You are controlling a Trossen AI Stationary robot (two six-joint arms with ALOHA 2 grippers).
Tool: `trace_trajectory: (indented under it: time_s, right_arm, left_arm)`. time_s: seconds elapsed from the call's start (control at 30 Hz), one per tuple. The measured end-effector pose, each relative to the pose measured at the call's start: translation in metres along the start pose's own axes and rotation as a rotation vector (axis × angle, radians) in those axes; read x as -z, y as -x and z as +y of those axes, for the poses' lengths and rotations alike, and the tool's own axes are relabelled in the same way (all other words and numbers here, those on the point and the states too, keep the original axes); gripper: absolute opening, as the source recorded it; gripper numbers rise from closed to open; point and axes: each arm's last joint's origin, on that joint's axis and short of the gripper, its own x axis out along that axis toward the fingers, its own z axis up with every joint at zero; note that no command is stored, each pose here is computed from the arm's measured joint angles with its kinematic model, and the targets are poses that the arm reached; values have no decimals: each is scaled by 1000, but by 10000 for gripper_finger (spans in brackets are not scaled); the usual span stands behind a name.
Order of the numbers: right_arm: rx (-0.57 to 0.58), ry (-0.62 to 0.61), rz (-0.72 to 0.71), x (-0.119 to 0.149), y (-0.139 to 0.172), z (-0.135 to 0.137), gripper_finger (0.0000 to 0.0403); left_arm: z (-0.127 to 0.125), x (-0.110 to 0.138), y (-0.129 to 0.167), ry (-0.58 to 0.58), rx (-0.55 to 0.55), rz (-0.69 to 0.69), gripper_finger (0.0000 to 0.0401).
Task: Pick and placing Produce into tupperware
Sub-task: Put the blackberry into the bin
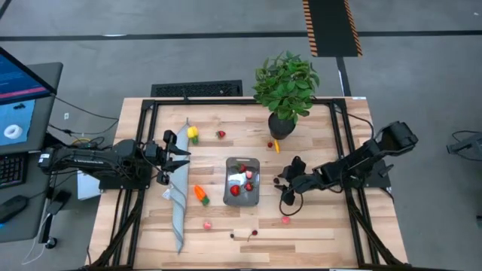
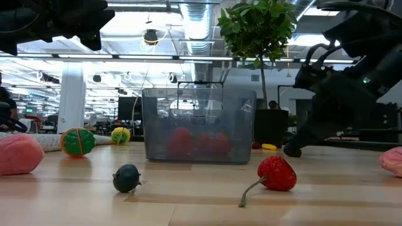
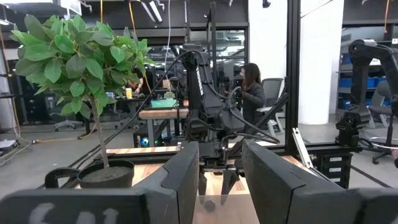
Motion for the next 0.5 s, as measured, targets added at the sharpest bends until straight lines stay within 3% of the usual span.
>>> trace_trajectory:
  time_s: [0.2,0.5]
  right_arm:
    - [12,-10,-2,1,-6,-2,223]
    - [37,0,-2,0,-11,-8,123]
  left_arm:
    - [0,0,0,0,0,0,115]
    - [0,0,0,1,0,1,115]
